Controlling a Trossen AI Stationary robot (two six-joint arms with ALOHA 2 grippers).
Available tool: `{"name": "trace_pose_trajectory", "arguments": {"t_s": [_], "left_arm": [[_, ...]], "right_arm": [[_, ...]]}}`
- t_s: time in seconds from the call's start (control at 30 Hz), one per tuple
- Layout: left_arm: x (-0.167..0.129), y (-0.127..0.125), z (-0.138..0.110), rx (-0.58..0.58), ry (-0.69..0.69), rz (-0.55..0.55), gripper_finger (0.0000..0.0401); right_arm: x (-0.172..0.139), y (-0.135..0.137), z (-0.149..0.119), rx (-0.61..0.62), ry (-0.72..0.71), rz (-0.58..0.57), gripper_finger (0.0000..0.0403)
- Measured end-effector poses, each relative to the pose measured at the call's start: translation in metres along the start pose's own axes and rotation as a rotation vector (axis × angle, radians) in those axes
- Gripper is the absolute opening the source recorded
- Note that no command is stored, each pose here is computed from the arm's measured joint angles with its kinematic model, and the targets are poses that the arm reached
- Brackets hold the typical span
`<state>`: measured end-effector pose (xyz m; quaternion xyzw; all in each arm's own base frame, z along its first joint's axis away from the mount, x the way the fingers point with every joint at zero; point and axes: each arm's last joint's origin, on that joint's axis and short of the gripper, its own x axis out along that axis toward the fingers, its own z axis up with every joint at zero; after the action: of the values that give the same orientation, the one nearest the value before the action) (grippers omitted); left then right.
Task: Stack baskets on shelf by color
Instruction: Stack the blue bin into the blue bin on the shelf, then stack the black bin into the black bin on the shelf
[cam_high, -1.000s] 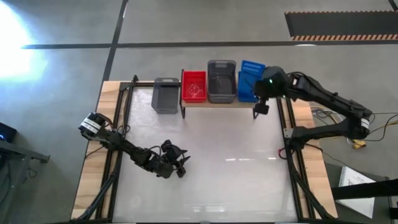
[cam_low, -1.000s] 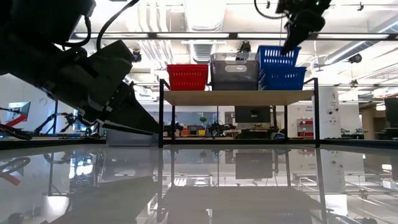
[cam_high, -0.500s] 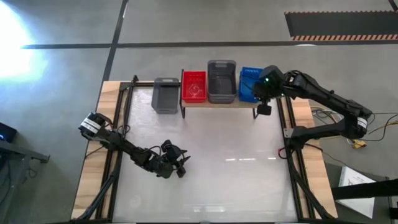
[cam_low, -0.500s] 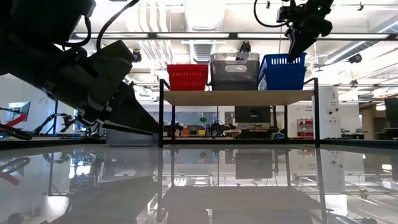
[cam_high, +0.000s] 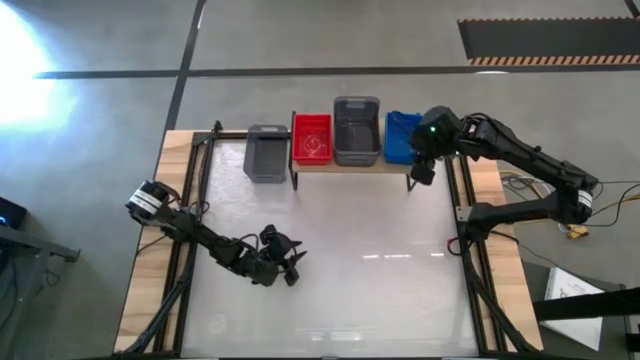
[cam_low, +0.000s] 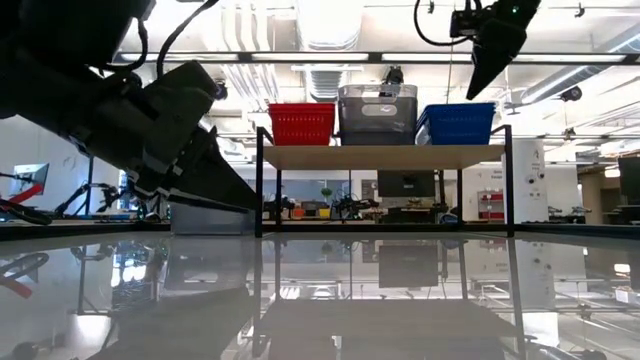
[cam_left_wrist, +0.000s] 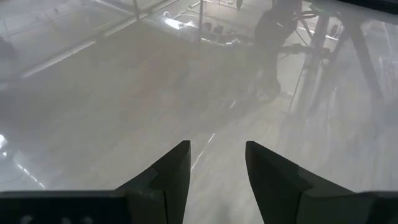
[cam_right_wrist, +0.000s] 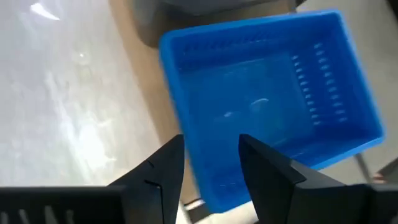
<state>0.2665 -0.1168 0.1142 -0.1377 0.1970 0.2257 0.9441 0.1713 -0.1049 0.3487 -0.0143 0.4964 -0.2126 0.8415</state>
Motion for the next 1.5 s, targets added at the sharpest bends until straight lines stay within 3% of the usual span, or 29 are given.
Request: {"name": "trace_pose_trajectory", "arguments": {"t_s": [0.23, 0.37, 0.53, 0.7, 1.0, 1.27, 1.5], "left_arm": [[-0.017, -0.001, 0.029, 0.041, -0.055, -0.046, 0.0138], [-0.04, 0.01, 0.053, 0.068, -0.058, 0.012, 0.0138], [-0.067, 0.049, 0.08, 0.043, -0.007, 0.177, 0.0138], [-0.074, 0.099, 0.104, 0.071, 0.095, 0.335, 0.0138], [-0.049, 0.168, 0.129, 0.353, 0.334, 0.316, 0.0154], [-0.027, 0.203, 0.133, 0.425, 0.405, 0.222, 0.0225], [0.004, 0.216, 0.121, 0.505, 0.478, 0.258, 0.0233]], "right_arm": [[0.002, 0.033, -0.001, 0.003, -0.074, 0.045, 0.0123], [0.01, 0.064, -0.008, -0.021, -0.14, 0.06, 0.0102], [0.033, 0.115, -0.029, -0.072, -0.233, 0.172, 0.0078], [0.064, 0.173, -0.059, -0.133, -0.372, 0.342, 0.0063], [0.092, 0.245, -0.117, -0.162, -0.645, 0.642, 0.0061], [0.112, 0.269, -0.146, -0.101, -0.666, 0.489, 0.0061], [0.126, 0.289, -0.14, -0.114, -0.635, 0.413, 0.0061]]}}
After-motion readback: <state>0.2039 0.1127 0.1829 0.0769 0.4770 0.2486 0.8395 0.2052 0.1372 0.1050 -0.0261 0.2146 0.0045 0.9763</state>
